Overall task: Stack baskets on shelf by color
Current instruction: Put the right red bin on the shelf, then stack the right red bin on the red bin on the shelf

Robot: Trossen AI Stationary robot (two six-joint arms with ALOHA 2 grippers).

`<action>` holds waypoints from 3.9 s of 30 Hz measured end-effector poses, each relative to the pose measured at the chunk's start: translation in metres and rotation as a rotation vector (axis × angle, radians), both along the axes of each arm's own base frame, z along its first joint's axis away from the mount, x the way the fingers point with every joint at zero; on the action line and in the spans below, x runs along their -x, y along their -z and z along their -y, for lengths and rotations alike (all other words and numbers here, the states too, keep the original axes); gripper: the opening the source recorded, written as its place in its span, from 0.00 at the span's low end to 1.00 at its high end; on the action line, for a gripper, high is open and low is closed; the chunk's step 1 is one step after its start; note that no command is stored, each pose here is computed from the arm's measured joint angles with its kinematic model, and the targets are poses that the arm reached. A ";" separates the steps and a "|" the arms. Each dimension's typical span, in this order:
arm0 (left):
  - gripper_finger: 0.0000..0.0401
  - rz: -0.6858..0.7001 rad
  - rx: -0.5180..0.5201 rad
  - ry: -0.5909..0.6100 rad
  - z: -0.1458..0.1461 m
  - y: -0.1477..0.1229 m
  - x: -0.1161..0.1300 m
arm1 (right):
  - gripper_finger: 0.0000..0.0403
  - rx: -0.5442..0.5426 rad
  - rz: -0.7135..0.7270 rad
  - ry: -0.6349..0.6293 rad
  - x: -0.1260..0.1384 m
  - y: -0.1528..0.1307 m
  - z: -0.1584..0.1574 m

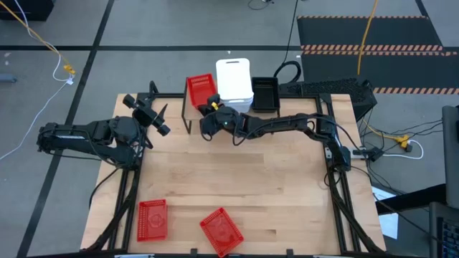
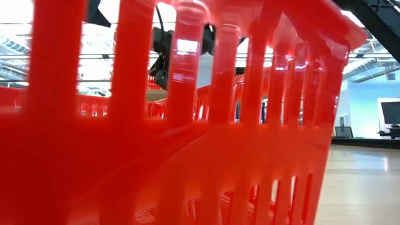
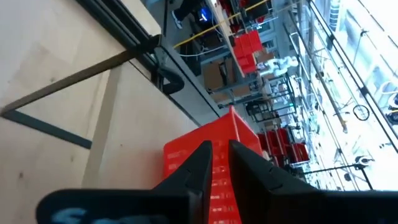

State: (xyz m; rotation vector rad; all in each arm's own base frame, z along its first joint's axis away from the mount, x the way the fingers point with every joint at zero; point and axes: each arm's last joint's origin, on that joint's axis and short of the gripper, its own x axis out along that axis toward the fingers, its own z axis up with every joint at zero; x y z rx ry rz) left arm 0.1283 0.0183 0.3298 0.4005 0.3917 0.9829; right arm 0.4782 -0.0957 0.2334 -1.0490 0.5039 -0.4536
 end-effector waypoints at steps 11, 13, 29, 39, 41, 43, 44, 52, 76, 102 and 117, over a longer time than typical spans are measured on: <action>0.52 -0.009 -0.002 0.000 0.000 0.000 0.000 | 0.14 -0.046 -0.080 -0.132 -0.002 0.001 -0.045; 0.52 -0.014 -0.001 0.000 0.000 0.001 0.000 | 0.16 -0.102 -0.108 -0.138 0.004 -0.006 -0.059; 0.52 0.147 0.243 0.153 0.006 0.011 -0.016 | 0.31 -0.973 -0.286 -0.413 0.103 -0.051 -0.151; 0.52 0.146 0.430 0.233 0.039 0.041 -0.059 | 0.31 -0.990 -0.328 -0.684 0.128 -0.024 -0.271; 0.52 0.152 0.451 0.273 0.051 0.046 -0.067 | 0.31 -0.980 -0.323 -0.702 0.130 -0.016 -0.289; 0.52 0.179 0.476 0.316 0.063 0.049 -0.075 | 0.32 -0.994 -0.337 -0.710 0.132 -0.004 -0.304; 0.52 0.182 0.486 0.340 0.070 0.051 -0.077 | 0.33 -1.014 -0.339 -0.714 0.131 0.001 -0.311; 0.52 0.303 0.552 0.548 0.126 0.052 -0.087 | 0.45 -1.096 -0.365 -0.599 0.131 0.046 -0.344; 0.52 0.331 0.421 0.564 0.164 0.052 -0.068 | 0.32 -1.126 -0.468 -0.536 0.132 0.088 -0.352; 0.52 0.339 0.097 0.217 0.129 0.019 -0.036 | 0.01 -0.741 0.127 -0.546 0.102 -0.077 -0.173; 0.52 0.045 -0.045 0.353 0.101 0.014 -0.049 | 0.00 -0.368 0.081 -0.365 0.082 -0.080 -0.098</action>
